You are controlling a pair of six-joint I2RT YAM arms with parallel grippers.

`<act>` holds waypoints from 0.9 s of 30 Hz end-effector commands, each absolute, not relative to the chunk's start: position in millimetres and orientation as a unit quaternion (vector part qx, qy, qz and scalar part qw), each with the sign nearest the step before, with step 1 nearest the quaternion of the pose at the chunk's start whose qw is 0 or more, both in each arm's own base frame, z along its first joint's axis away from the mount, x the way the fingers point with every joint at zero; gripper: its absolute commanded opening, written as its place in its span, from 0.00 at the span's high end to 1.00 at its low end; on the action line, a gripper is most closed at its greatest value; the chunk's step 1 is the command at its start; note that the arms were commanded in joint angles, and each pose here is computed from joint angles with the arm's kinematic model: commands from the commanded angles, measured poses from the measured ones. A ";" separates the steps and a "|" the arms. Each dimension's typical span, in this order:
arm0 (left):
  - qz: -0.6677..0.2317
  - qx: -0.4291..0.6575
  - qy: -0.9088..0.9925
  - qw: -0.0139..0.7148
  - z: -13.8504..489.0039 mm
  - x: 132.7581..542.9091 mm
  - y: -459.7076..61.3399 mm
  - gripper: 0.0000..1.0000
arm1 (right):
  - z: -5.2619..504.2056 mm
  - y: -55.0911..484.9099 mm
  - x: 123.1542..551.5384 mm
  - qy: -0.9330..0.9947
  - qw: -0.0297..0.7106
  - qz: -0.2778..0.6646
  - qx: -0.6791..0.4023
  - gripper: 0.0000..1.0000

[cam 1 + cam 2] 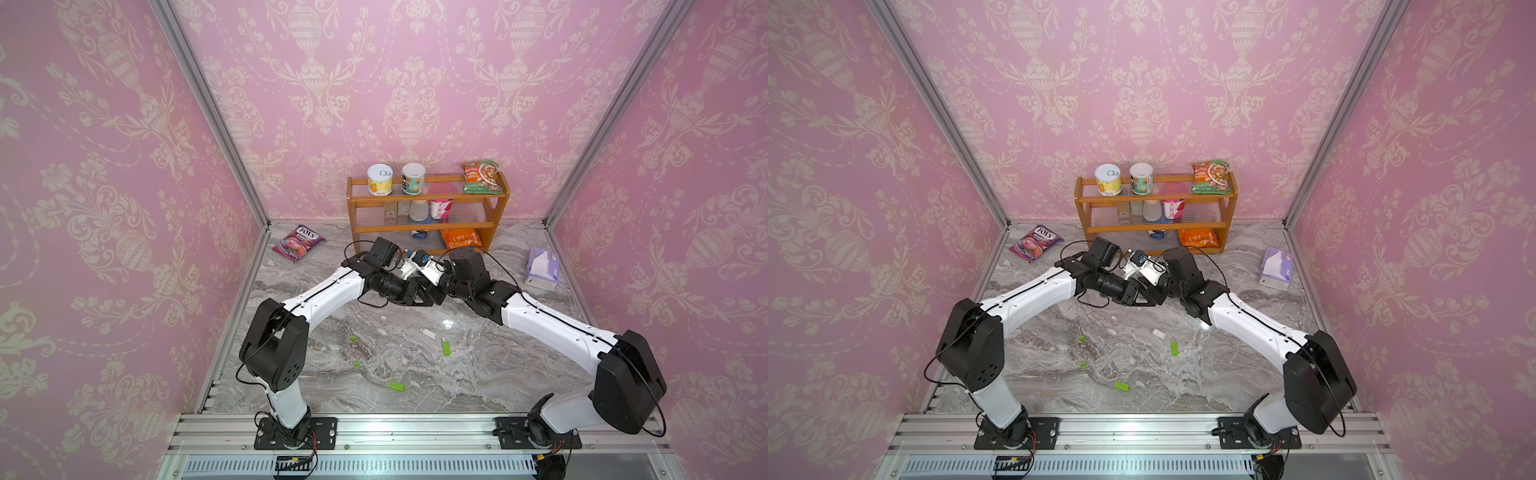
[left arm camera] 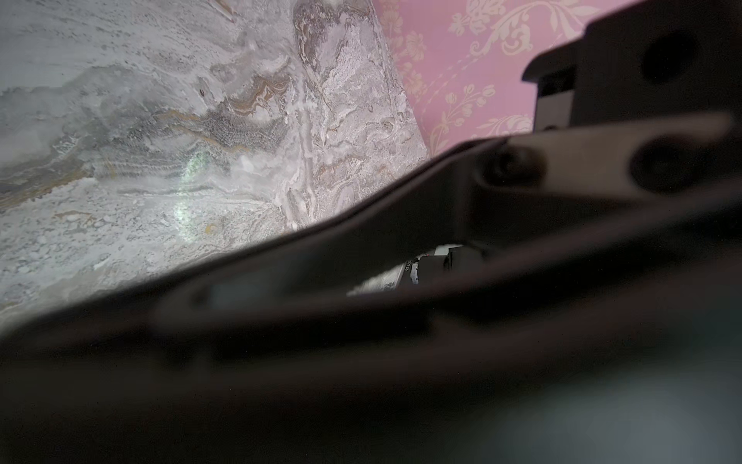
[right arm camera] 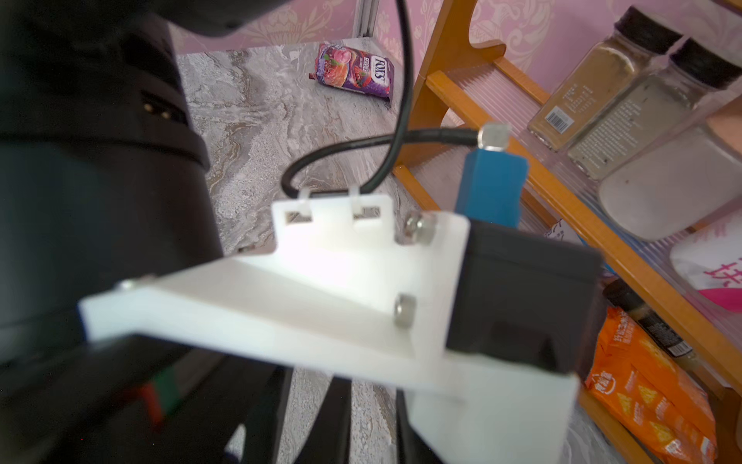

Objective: Close the usb drive cover
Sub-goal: Close the cover of the USB drive, then place the USB drive at the center of the board.

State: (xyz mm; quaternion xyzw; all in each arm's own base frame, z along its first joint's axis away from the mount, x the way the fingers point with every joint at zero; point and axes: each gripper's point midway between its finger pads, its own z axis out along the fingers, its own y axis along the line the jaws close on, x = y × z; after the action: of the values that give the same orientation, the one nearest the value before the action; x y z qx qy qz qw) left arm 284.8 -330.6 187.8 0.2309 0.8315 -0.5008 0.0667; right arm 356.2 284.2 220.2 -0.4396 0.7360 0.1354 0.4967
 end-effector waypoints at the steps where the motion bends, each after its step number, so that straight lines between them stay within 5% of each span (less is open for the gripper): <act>1: -0.487 0.193 0.851 0.038 179.8 277.9 -306.1 0.73 | 240.0 270.7 375.4 0.733 0.536 0.122 -0.400 1.00; 11: -0.484 0.099 0.857 0.144 195.3 331.8 -262.0 0.73 | 191.3 263.7 361.0 0.768 0.464 0.139 -0.419 1.00; 20: -0.234 0.021 0.937 0.259 168.7 369.6 -179.9 0.73 | 145.2 260.3 384.1 0.842 0.287 0.114 -0.443 1.00; 27: -0.208 -0.038 0.931 0.297 172.1 374.0 -142.3 0.73 | 122.0 264.6 398.8 0.868 0.172 0.098 -0.455 1.00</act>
State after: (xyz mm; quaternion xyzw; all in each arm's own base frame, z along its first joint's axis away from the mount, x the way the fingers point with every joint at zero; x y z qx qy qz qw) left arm 369.3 -169.6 175.7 -0.0017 0.9281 -0.2507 0.2752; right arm 419.1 279.6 139.0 -0.4430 0.8494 0.1110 0.2644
